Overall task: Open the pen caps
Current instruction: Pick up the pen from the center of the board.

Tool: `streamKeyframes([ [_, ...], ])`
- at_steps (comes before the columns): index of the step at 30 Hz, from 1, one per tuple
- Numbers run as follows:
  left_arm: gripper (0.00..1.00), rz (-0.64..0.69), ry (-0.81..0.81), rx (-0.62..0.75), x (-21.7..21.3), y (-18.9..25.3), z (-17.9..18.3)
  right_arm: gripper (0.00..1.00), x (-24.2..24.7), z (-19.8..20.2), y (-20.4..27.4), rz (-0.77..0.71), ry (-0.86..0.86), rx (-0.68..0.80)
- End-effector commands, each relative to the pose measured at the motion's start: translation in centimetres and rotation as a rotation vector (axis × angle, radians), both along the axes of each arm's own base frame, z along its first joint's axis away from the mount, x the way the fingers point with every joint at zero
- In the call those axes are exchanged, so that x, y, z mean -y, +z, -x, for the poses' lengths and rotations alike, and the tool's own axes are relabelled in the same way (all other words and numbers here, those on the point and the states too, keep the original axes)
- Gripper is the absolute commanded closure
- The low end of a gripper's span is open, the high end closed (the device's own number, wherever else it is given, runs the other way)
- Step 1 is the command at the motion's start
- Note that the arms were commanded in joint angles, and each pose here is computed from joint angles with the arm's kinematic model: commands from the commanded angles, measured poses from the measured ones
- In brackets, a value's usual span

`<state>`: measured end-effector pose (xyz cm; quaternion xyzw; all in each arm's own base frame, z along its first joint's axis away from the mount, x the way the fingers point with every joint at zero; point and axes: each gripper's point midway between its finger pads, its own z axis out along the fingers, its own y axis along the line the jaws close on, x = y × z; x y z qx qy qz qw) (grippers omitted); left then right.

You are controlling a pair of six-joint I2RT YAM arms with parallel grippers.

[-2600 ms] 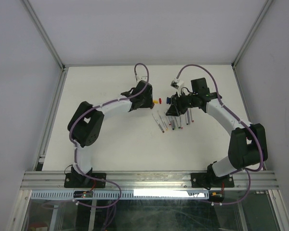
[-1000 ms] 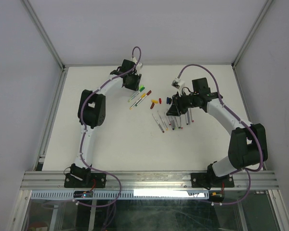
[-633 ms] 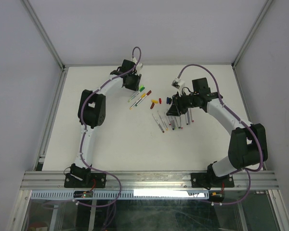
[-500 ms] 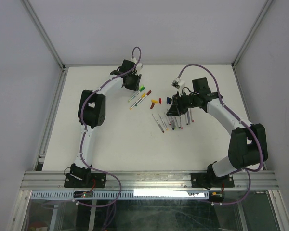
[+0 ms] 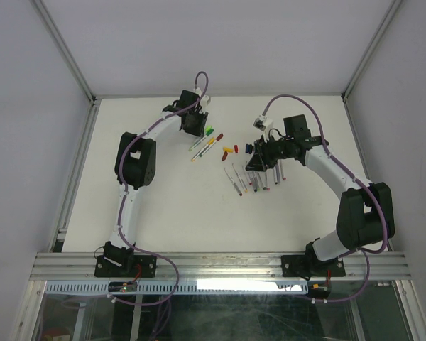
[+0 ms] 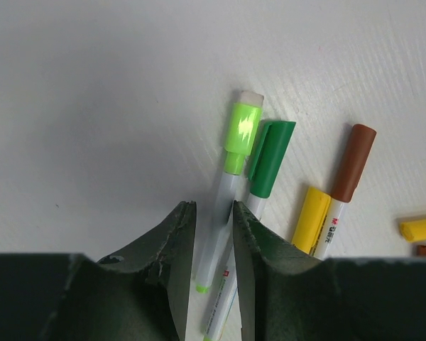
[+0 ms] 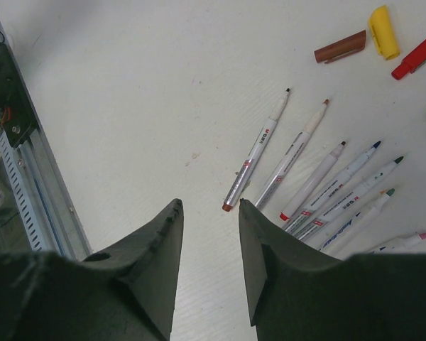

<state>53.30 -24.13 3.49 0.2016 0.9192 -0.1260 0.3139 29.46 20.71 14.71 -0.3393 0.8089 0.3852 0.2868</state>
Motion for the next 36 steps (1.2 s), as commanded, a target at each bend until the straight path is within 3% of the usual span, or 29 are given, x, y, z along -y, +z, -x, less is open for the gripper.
streamKeyframes([
  [1, 0.73, -0.007, -0.009, 0.012, -0.2, 0.2, -0.1, 0.6, -0.2, -0.6, 1.8, -0.033, 0.015, 0.052],
  [15, 0.92, -0.087, 0.18, 0.012, -6.2, 0.1, 1.4, 0.6, -0.2, -0.6, 2.1, -0.042, 0.016, 0.055],
  [27, 0.94, -0.07, 0.443, -0.109, -11.4, -2.2, 11.7, 0.6, -0.3, -0.4, 2.4, -0.052, 0.022, 0.055],
  [36, 0.94, 0.001, 0.491, -0.16, -12.2, -1.7, 18.0, 0.6, -0.3, -0.4, 2.3, -0.054, 0.022, 0.05],
])
